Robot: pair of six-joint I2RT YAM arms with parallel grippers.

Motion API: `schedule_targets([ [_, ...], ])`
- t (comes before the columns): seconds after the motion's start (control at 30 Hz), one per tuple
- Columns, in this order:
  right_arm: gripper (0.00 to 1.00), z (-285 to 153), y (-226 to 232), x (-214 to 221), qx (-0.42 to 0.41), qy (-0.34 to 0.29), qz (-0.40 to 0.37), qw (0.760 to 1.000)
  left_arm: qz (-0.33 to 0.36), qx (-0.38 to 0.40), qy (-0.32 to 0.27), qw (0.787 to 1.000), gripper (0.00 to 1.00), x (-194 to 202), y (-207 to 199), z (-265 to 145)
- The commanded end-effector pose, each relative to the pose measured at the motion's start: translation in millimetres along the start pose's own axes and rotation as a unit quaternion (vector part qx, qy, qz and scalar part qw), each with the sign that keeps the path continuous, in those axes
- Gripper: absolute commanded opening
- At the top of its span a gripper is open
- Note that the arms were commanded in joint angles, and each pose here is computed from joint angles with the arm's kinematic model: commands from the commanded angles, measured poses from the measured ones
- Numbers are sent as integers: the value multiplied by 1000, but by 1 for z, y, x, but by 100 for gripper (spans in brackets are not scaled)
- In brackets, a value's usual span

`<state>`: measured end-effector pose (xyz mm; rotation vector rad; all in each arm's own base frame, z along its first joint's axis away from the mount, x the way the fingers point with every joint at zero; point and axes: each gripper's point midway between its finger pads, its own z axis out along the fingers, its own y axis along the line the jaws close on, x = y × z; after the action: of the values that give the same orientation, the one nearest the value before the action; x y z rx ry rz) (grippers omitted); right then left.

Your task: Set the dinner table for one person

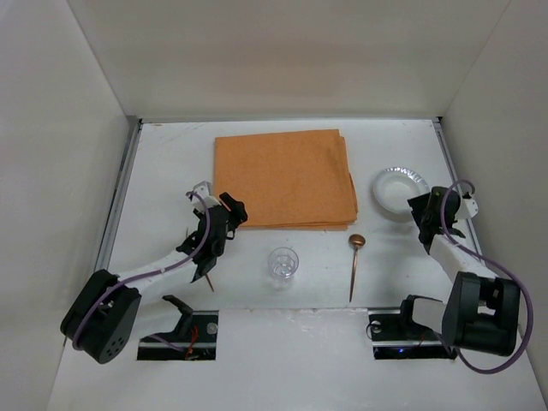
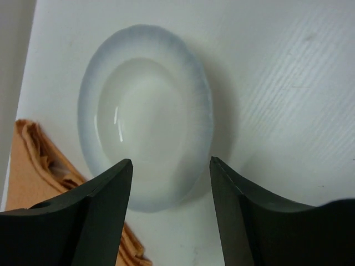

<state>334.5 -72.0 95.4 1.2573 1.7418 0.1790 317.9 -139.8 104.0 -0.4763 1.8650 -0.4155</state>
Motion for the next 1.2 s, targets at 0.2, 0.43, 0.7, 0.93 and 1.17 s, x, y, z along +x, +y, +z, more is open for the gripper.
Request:
schedule_targets([
  [0.2,64,36,-5,-5,-27,-6,101,994,-36,3,-70,997,55,-34,8,-12],
  [0.43,52,53,-4,-8,-82,4,174,981,-63,-26,-133,989,55,-62,33,-28],
  [0.7,17,67,-3,2,-110,31,209,971,-54,-30,-121,991,54,-57,32,-24],
  [0.93,0,52,17,-17,-153,11,212,965,-53,-34,-119,991,54,-55,35,-22],
  [1.17,0,-11,116,-28,-267,8,138,954,-52,-37,-119,991,54,-54,36,-19],
])
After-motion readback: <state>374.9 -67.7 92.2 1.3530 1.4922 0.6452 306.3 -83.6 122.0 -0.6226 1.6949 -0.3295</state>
